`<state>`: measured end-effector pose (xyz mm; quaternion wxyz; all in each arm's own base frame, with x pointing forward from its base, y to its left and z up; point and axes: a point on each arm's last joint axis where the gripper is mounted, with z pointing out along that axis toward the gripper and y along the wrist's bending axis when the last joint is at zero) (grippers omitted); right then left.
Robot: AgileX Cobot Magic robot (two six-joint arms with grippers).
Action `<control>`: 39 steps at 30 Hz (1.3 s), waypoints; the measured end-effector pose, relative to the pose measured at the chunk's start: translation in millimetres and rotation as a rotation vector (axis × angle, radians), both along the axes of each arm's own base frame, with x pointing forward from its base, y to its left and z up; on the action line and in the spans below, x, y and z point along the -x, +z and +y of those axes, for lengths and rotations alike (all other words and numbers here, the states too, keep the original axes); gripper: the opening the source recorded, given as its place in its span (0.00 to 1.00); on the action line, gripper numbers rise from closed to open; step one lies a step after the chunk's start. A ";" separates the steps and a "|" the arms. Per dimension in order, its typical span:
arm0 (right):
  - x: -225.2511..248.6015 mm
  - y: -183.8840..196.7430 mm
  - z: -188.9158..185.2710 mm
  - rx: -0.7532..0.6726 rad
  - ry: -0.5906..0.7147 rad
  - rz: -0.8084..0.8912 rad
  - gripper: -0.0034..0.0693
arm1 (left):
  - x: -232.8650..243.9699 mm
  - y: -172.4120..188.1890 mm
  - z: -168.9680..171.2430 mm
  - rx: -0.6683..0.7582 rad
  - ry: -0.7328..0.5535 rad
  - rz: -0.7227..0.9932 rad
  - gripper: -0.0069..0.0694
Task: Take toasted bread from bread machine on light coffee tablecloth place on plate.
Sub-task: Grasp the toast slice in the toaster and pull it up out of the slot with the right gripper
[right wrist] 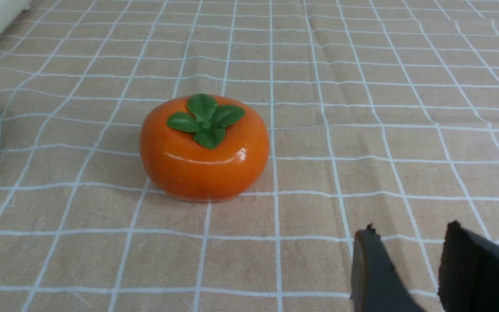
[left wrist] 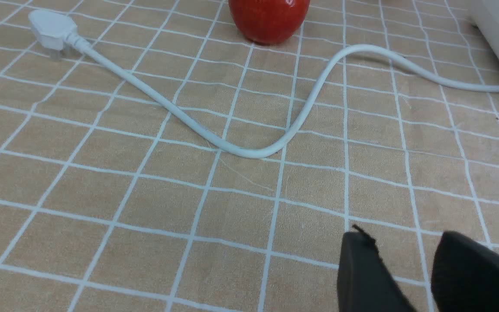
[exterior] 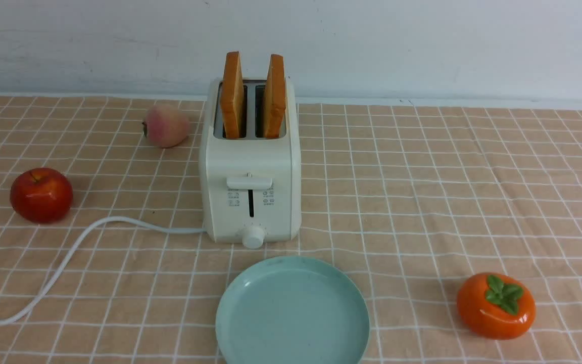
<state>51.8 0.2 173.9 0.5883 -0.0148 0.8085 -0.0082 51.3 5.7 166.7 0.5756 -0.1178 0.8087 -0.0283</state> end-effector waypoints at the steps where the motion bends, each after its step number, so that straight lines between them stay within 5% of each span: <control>1: 0.0 0.0 0.0 0.000 0.000 0.000 0.38 | 0.0 0.0 0.0 0.000 0.000 0.000 0.40; 24: 0.0 0.0 0.0 0.000 0.000 0.000 0.38 | 0.0 0.2 0.6 -0.018 0.001 -0.001 0.40; 32: -0.2 0.7 -0.3 0.008 -0.001 -0.008 0.38 | -1.1 2.7 -2.1 0.058 -0.005 -0.037 0.40; 39: -3.5 9.2 -0.3 0.012 0.000 -0.138 0.38 | -4.9 19.3 -5.8 0.280 0.001 -0.234 0.40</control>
